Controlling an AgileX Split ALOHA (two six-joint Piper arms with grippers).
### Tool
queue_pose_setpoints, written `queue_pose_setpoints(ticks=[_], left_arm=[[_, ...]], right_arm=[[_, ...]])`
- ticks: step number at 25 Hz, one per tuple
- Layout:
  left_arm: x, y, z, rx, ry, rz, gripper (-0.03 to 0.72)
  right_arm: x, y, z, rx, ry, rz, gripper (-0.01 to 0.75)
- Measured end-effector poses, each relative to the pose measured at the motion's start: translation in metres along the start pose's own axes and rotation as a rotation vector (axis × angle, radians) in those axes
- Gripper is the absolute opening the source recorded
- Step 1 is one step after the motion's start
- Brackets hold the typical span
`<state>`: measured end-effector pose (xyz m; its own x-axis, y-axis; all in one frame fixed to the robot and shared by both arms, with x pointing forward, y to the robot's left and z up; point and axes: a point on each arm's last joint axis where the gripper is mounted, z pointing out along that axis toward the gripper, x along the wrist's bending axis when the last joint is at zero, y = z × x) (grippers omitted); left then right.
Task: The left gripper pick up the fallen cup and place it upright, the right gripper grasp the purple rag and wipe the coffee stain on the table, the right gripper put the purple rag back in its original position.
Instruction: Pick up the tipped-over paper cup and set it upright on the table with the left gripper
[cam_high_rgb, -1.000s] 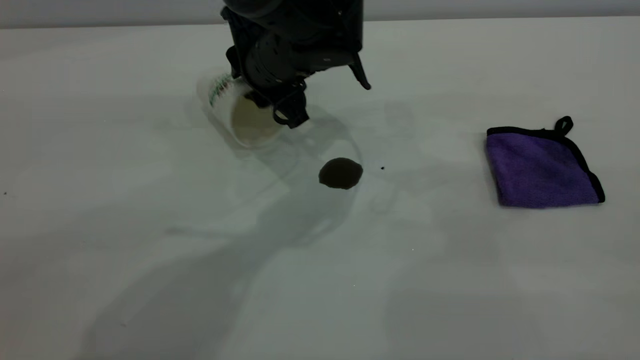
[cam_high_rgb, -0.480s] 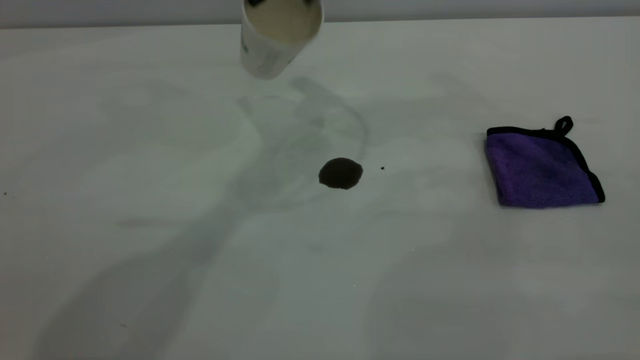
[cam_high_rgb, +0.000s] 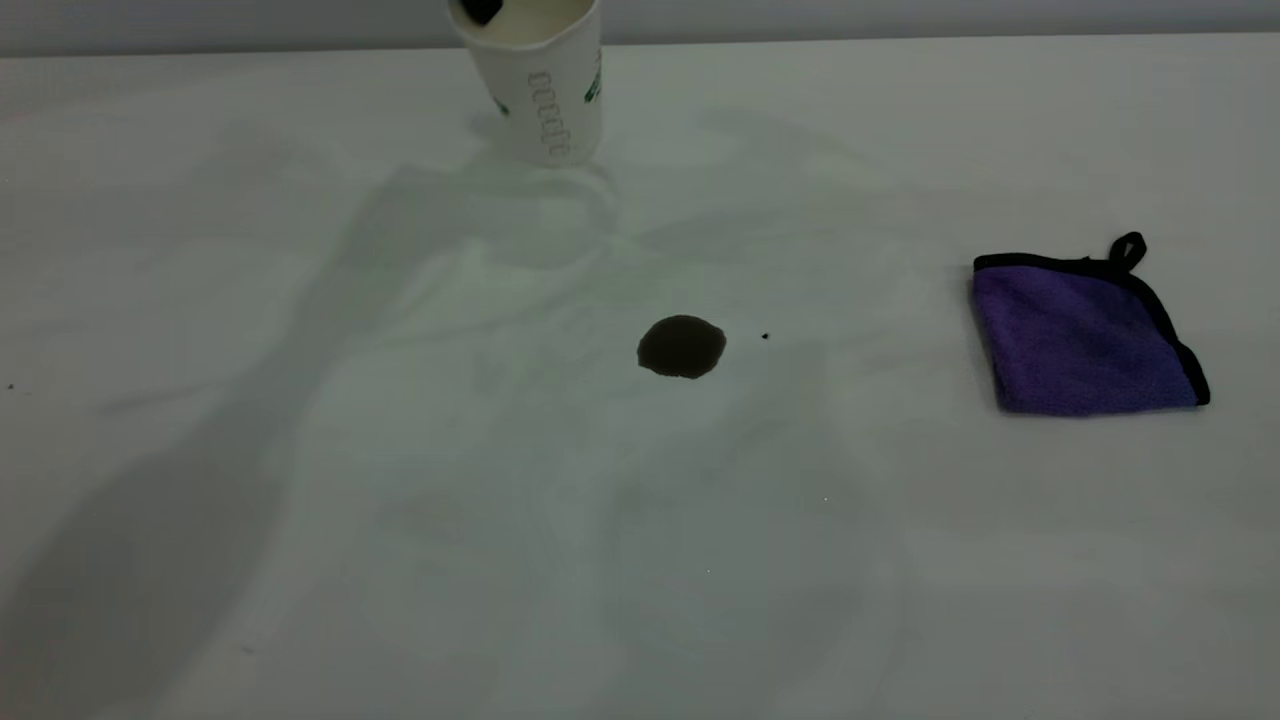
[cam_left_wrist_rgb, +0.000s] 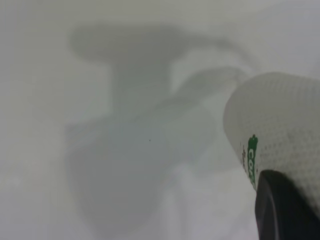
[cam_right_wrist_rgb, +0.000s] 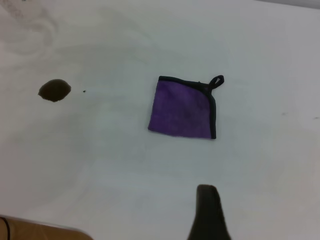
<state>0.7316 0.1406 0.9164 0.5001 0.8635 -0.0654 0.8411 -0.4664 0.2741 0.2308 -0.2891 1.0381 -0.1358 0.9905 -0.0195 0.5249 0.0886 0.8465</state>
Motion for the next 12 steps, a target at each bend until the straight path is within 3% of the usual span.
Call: queue_pose_setpoints(ticks=[7,12], left_arm=[[0.018,-0.013,0.044,0.034,-0.083,-0.054,0.048],[0.017,-0.012,0.051,0.014,-0.095,-0.061,0.164]], right_arm=[[0.000,0.000,0.000,0.000,0.000,0.000,0.589],[0.000,0.000,0.000,0.000,0.000,0.000,0.589]])
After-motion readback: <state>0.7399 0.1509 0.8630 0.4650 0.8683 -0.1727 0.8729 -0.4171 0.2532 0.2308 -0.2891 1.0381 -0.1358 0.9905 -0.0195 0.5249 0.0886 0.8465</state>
